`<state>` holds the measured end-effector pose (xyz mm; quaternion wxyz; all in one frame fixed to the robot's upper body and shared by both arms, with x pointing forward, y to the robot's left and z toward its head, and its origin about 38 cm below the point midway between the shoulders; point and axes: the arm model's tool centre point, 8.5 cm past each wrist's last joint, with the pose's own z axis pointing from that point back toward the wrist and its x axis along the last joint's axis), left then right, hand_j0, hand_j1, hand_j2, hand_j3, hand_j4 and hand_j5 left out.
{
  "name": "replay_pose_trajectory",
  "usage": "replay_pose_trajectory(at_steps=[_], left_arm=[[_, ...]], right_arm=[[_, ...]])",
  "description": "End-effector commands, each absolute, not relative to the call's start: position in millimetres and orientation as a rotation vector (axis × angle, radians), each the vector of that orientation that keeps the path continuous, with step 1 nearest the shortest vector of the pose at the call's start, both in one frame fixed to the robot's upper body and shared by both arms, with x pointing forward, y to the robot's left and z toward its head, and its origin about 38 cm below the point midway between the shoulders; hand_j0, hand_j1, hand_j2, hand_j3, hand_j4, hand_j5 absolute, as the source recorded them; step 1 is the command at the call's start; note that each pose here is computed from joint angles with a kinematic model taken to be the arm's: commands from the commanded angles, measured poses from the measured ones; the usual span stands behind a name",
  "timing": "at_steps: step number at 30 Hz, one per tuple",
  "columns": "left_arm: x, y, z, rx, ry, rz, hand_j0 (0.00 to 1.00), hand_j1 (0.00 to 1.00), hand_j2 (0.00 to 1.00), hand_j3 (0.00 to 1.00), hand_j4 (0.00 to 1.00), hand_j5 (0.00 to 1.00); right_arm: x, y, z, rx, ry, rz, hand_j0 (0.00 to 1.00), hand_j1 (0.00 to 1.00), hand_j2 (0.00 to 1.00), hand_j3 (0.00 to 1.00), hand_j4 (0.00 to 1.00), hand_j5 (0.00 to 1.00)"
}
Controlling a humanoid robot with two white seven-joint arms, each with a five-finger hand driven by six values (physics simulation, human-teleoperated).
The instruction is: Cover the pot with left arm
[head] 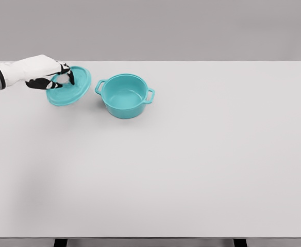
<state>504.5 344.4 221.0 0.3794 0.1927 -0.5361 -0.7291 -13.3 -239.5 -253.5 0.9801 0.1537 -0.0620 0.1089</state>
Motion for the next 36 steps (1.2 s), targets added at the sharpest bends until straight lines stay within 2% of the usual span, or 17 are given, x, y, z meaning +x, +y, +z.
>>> replay_pose_trajectory(at_steps=[1,3,15,36], left_arm=[[504,338,227,0.517,-1.373,-1.899,0.51,0.51,0.51,0.51,0.51,0.51],[504,330,241,0.578,-1.395,-1.943,0.51,0.51,0.51,0.51,0.51,0.51],[502,295,248,0.638,-1.420,-2.063,0.51,0.51,0.51,0.51,0.51,0.51],[513,243,216,0.523,-1.402,-2.128,0.53,0.53,0.53,0.53,0.53,0.53]], right_arm=[[-14,-240,-253,0.310,-0.125,0.219,1.00,1.00,1.00,1.00,1.00,1.00],[-14,-240,-253,0.310,-0.125,0.219,1.00,1.00,1.00,1.00,1.00,1.00],[-14,-240,-253,0.310,-0.125,0.219,1.00,1.00,1.00,1.00,1.00,1.00],[-13,-239,-254,0.310,-0.126,0.220,1.00,1.00,1.00,1.00,1.00,1.00]])
